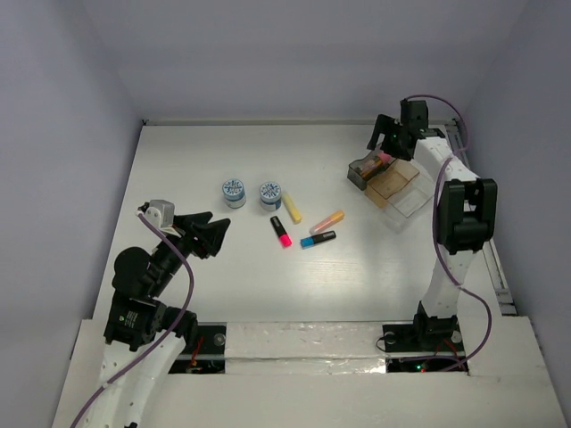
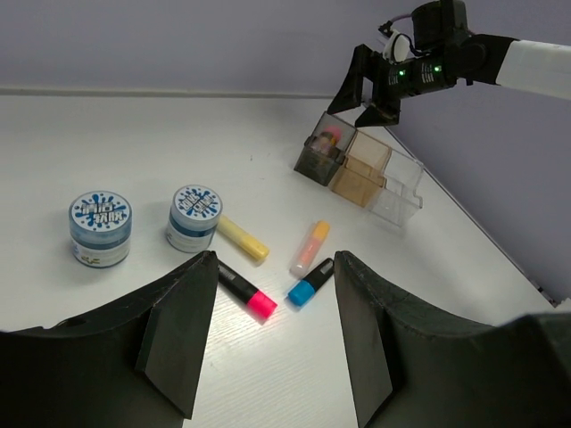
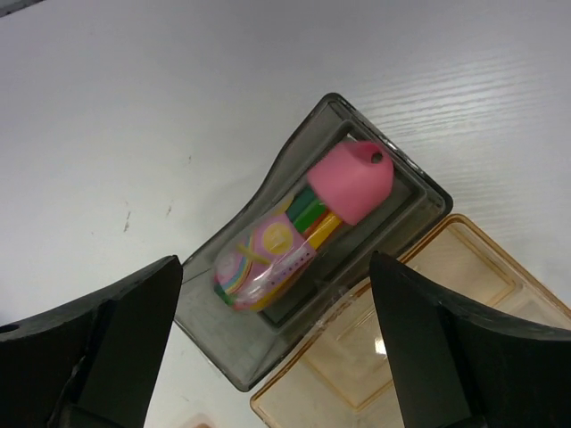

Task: Sort the stationery into containers
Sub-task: Place the stationery in the storage box, then pick up the stationery from the center of the board.

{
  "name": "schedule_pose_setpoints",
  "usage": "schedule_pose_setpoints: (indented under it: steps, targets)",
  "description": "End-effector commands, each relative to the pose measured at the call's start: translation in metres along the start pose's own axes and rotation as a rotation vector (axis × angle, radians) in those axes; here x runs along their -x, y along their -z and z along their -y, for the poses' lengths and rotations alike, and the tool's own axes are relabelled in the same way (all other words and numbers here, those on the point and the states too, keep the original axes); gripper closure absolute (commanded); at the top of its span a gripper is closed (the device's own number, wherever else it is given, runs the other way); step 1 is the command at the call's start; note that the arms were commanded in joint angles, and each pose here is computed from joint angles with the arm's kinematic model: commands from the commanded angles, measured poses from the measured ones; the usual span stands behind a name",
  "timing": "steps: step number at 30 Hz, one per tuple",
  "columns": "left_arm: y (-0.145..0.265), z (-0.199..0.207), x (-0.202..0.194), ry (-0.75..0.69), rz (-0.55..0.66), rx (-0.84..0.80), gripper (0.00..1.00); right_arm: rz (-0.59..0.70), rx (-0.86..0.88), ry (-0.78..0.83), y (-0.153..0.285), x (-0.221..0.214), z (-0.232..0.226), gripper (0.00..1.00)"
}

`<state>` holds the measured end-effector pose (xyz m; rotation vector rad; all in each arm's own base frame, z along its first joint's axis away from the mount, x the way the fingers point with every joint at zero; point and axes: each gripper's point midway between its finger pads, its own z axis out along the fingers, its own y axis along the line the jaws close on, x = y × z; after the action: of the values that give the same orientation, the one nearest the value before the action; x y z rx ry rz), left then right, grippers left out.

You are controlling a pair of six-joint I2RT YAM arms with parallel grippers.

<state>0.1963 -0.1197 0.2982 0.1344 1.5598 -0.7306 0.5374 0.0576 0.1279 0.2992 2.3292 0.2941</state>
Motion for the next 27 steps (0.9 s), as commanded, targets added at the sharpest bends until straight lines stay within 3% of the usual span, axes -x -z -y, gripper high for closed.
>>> schedule_pose_setpoints:
  steps: [1, 7, 9, 10, 11, 12, 14, 15, 17, 19, 22, 23, 25, 27]
  targets:
    - [-0.003, 0.004, 0.010, -0.023, 0.045, -0.029, 0.49, 0.146, 0.007, 0.040, 0.037, 0.049, -0.018, 0.08]
    - [-0.001, 0.006, 0.011, -0.025, 0.053, -0.034, 0.49, 0.200, -0.036, 0.068, 0.057, 0.056, -0.016, 0.08]
    - [-0.001, 0.006, 0.011, -0.025, 0.053, -0.034, 0.49, 0.259, 0.016, 0.102, 0.075, 0.061, -0.040, 0.33]
    - [-0.001, 0.005, 0.011, -0.025, 0.052, -0.033, 0.49, 0.243, 0.030, 0.120, 0.073, 0.048, -0.046, 0.53]
    - [-0.001, 0.006, 0.011, -0.026, 0.054, -0.034, 0.50, 0.238, 0.077, 0.153, 0.077, 0.037, -0.071, 0.90]
    - [-0.001, 0.004, 0.012, -0.027, 0.058, -0.025, 0.52, 0.247, 0.115, 0.176, 0.086, 0.032, -0.087, 0.97]
    - [0.000, 0.003, 0.013, -0.027, 0.063, -0.020, 0.60, 0.226, 0.171, 0.228, 0.084, 0.005, -0.113, 1.00]
    - [0.000, 0.001, 0.014, -0.026, 0.066, -0.010, 0.77, 0.223, 0.233, 0.272, 0.087, -0.013, -0.145, 1.00]
    - [0.000, -0.002, 0.014, -0.025, 0.066, 0.010, 0.96, 0.195, 0.282, 0.324, 0.087, -0.041, -0.171, 0.94]
    - [0.000, -0.005, 0.015, -0.025, 0.069, 0.029, 1.00, 0.146, 0.384, 0.390, 0.090, -0.084, -0.209, 0.85]
    - [0.000, -0.006, 0.017, -0.031, 0.077, 0.033, 0.98, 0.089, 0.474, 0.462, 0.090, -0.130, -0.244, 0.33]
    - [0.000, -0.006, 0.016, -0.031, 0.076, 0.031, 0.90, 0.069, 0.490, 0.483, 0.088, -0.140, -0.251, 0.10]
    - [0.000, -0.006, 0.015, -0.028, 0.072, 0.028, 0.82, 0.037, 0.507, 0.533, 0.086, -0.152, -0.265, 0.01]
    - [0.000, -0.005, 0.015, -0.028, 0.073, 0.024, 0.76, -0.009, 0.509, 0.580, 0.076, -0.177, -0.275, 0.00]
